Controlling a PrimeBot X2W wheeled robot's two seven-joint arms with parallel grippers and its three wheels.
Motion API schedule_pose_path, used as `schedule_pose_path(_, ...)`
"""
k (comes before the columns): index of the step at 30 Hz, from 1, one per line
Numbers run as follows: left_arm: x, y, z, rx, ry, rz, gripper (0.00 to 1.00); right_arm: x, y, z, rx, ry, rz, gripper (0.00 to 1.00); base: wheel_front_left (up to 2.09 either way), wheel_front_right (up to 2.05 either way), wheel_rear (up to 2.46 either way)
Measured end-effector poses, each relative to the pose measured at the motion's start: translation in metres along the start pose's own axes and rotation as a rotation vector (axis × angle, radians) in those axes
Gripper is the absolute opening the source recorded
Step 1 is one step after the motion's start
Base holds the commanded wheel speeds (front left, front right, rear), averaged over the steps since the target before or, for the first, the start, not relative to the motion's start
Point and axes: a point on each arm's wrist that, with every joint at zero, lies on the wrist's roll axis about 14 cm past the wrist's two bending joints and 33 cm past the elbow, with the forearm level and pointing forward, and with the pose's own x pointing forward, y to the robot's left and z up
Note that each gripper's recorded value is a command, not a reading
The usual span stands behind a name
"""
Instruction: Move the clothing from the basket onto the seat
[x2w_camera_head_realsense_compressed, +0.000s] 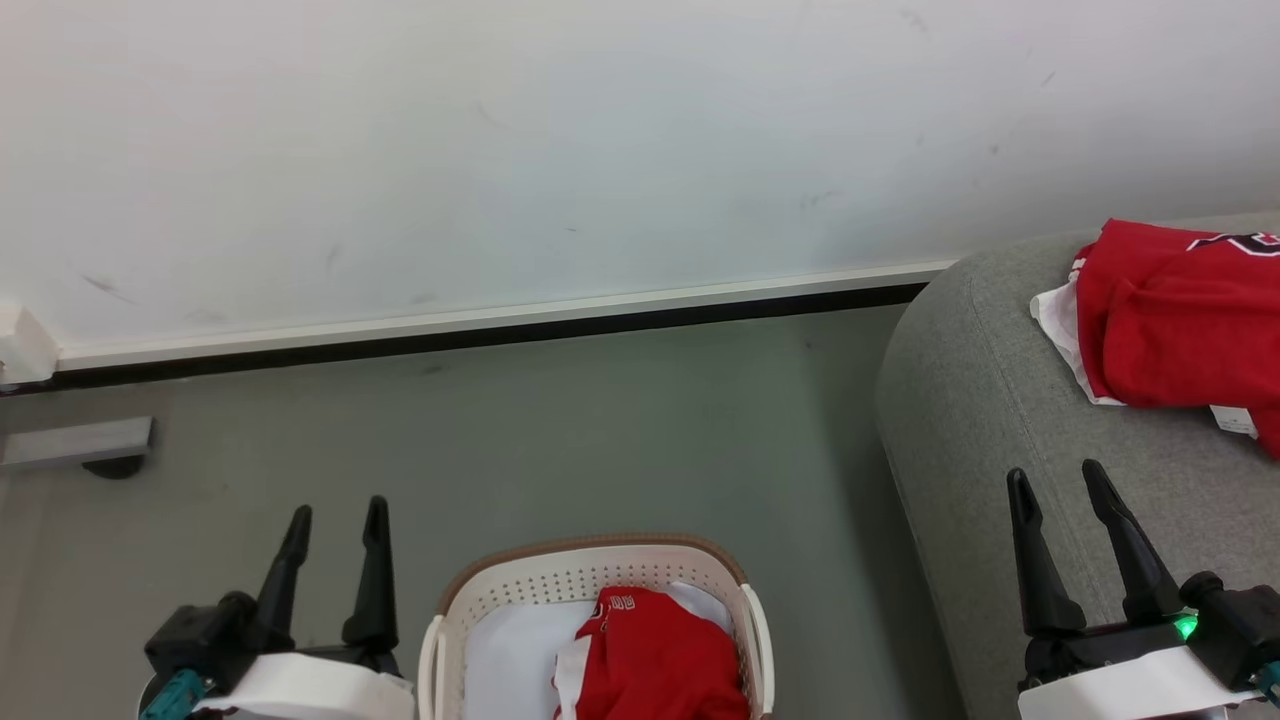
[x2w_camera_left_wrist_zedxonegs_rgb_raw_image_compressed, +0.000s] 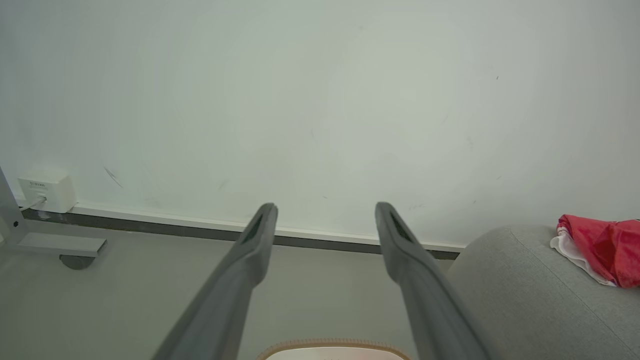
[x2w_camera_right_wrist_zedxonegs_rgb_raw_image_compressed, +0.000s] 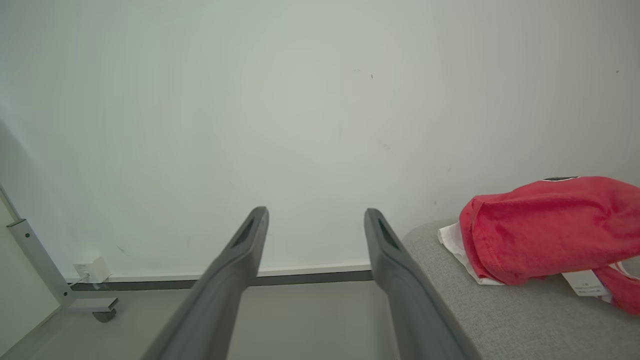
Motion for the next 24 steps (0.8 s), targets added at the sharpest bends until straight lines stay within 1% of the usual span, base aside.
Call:
schedule_pose_path(5,0.004,-0.004,-0.005,-0.004,0.012,-0.012,1.0,-0.001,-0.005,-0.001,0.0,0.003,-0.015,1.0,0.0,0.0,0.0)
schedule_pose_path(12,0.012,-0.015,-0.023,-0.013,0.059,-0.042,1.0,-0.003,-0.014,-0.001,-0.001,0.005,-0.044,1.0,0.0,0.0,0.0)
schedule_pose_path(18,0.021,-0.03,-0.051,-0.015,0.135,-0.089,1.0,-0.006,-0.027,-0.003,-0.014,0.016,-0.082,1.0,0.0,0.0,0.0)
schedule_pose_path(24,0.03,-0.048,-0.088,-0.007,0.237,-0.151,1.0,-0.008,-0.046,-0.001,-0.039,0.018,-0.13,1.0,0.0,0.0,0.0)
